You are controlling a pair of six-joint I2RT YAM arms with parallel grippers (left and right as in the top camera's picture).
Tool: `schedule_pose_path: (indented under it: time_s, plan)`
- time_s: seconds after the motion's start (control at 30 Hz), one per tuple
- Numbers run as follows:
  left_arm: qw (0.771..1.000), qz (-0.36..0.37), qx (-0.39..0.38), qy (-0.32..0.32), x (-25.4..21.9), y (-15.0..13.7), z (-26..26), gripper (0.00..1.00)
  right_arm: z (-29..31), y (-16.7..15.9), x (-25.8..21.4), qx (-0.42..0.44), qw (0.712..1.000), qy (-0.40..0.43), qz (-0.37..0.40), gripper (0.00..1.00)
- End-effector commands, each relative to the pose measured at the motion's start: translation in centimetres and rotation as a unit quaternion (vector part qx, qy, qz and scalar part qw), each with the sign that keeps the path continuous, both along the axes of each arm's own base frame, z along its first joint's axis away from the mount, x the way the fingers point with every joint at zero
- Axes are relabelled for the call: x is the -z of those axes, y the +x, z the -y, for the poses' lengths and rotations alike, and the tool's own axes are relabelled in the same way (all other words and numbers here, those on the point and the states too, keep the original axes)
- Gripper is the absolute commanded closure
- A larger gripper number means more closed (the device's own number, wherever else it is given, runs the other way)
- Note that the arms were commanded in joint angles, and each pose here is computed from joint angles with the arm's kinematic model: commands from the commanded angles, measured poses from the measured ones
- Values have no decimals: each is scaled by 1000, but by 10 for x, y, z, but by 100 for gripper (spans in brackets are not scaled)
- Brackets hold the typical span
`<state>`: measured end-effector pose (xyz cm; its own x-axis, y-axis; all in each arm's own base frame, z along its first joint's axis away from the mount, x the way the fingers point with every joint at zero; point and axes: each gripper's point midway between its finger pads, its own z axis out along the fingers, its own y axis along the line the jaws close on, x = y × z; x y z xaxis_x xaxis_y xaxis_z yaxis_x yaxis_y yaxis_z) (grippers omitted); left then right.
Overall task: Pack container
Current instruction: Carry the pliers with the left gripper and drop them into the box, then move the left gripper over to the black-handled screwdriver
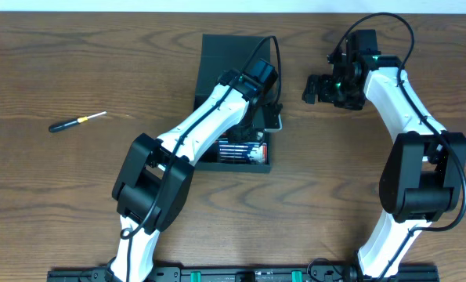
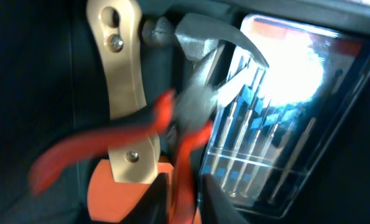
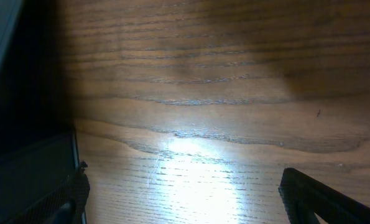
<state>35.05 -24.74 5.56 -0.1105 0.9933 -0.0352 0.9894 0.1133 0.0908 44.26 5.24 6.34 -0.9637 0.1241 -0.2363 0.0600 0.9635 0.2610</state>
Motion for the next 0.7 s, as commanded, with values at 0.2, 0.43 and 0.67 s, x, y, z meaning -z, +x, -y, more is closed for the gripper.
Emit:
schedule_pose_path:
  time_s: [0.2, 0.43, 0.67]
  plan:
    - [978, 108, -177, 8, -56, 42, -40, 67, 1, 0, 0, 7, 1000, 2, -1, 1]
    - [914, 255, -312, -38, -185, 64, -136, 54, 1, 0, 0, 7, 1000, 2, -1, 1]
    - [834, 251, -489, -44, -208, 54, -285, 46, 1, 0, 0, 7, 1000, 2, -1, 1]
